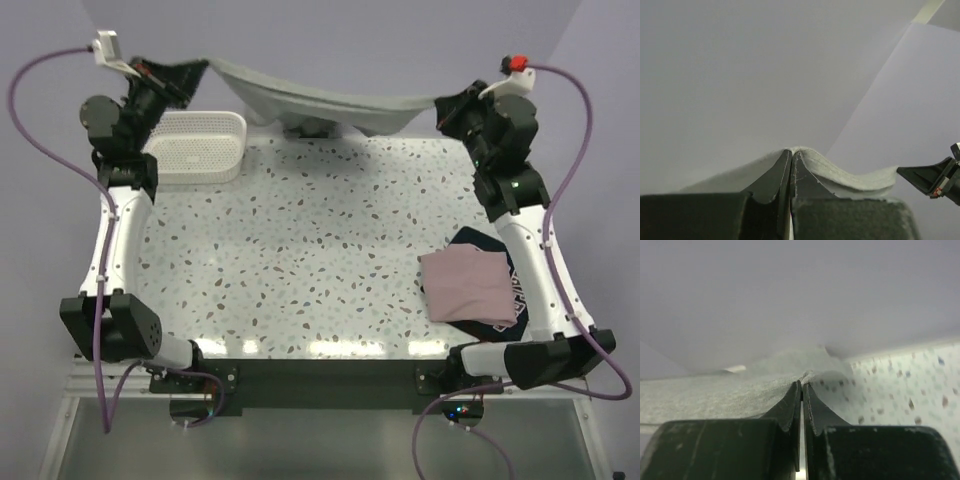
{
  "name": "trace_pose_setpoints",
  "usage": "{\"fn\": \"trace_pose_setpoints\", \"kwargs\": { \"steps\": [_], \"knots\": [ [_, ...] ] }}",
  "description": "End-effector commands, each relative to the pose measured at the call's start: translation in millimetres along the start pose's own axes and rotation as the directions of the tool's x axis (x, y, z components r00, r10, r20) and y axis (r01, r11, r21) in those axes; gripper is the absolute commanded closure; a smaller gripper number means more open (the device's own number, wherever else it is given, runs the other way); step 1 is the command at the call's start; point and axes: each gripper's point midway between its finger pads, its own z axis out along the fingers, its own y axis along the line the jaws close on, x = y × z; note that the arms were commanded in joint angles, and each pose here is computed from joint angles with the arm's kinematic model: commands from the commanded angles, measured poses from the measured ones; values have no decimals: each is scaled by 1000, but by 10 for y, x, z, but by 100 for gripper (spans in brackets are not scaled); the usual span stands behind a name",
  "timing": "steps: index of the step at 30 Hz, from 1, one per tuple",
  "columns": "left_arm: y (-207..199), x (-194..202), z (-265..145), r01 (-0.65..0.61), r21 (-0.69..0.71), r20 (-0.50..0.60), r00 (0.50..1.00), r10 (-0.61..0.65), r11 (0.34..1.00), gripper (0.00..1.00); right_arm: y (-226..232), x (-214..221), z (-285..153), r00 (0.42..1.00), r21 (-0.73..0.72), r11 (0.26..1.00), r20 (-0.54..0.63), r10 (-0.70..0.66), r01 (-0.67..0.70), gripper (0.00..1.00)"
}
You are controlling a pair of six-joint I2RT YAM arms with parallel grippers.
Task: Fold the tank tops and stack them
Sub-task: Flatten the tank top out
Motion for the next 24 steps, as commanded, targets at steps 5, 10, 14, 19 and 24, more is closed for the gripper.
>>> {"fn": "trace_pose_setpoints", "kwargs": {
  "steps": [5,10,14,19,24],
  "knots": [
    [516,1601,-1132,259,-222,-230,923,-309,940,100,-843,1899,-607,900,183,982,-419,118,-44,100],
    [776,2703,-2324,278,-569,-314,796,-517,774,100,-1337,3013,-1485,714,341,940,-650,259,-31,100],
    [812,3383,-3124,224,-734,-380,647,-661,641,100,-1547,3492,-2009,601,402,916,-731,322,-2,100],
    [739,3853,-3907,117,-858,-385,499,-776,501,100,-1678,3813,-2487,489,456,889,-782,386,27,100],
    [612,3923,-4279,47,-914,-341,448,-826,403,100,-1781,3854,-2778,451,484,871,-798,400,85,100]
  ]
}}
